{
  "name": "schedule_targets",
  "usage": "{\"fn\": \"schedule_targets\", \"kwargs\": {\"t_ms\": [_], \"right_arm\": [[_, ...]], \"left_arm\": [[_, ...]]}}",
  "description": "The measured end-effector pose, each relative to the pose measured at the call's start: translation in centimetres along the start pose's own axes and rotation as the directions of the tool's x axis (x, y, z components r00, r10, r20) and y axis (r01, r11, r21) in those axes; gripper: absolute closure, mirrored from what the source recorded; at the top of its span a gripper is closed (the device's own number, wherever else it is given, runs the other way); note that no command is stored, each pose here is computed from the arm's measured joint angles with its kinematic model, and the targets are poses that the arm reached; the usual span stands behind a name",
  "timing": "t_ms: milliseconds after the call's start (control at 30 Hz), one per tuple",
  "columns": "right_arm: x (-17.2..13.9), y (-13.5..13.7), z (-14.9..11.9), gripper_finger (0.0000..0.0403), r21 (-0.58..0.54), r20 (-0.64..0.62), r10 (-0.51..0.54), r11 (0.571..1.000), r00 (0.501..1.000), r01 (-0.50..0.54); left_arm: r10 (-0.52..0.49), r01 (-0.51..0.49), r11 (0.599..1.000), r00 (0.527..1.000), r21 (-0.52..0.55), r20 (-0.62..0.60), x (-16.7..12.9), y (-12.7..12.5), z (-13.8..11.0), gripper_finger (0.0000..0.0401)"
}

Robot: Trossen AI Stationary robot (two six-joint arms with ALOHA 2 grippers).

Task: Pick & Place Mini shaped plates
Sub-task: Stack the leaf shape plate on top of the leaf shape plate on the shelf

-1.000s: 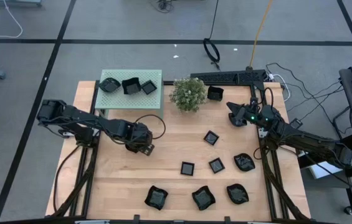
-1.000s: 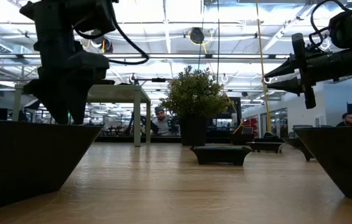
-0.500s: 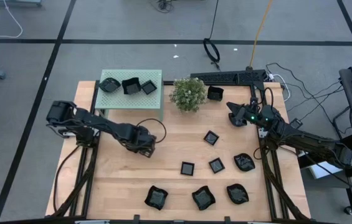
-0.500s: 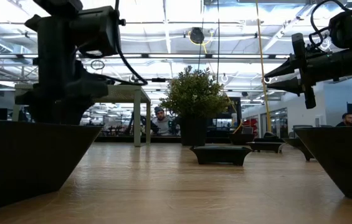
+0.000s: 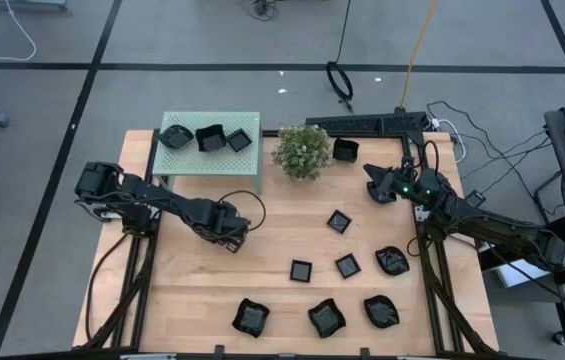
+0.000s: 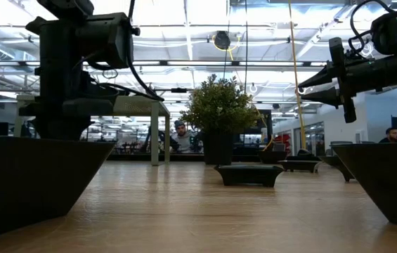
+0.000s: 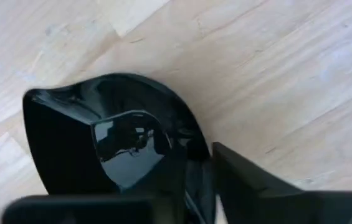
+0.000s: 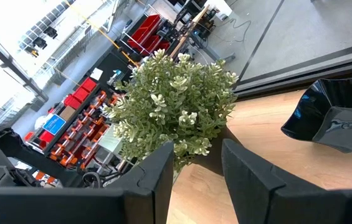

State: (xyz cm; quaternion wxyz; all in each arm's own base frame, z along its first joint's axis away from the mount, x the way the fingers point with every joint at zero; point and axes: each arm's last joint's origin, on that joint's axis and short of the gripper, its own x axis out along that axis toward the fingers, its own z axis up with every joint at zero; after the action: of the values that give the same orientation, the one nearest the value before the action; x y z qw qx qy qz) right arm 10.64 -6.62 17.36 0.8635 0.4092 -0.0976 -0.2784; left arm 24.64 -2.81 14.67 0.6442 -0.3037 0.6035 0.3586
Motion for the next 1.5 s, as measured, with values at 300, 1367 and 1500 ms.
{"fn": "schedule_targets", "kwargs": {"t_ms": [300,1367,1500], "right_arm": [[0.0,0.0,0.0,0.0280,0.000,0.000,0.000,1.000,1.000,0.000],[0.0,0.0,0.0,0.0280,0.000,0.000,0.001,1.000,1.000,-0.001],[0.0,0.0,0.0,0.0280,0.000,0.000,0.000,1.000,1.000,0.000]], "left_arm": [[-0.029,0.029,0.999,0.999,0.031,-0.016,-0.6,-0.3,0.6,0.0382],[0.015,-0.001,0.945,0.999,0.328,-0.041,-17.5,2.1,7.3,0.0394],[0.044,-0.073,0.954,0.994,0.291,0.105,-19.1,3.6,7.6,0.0395]]}}
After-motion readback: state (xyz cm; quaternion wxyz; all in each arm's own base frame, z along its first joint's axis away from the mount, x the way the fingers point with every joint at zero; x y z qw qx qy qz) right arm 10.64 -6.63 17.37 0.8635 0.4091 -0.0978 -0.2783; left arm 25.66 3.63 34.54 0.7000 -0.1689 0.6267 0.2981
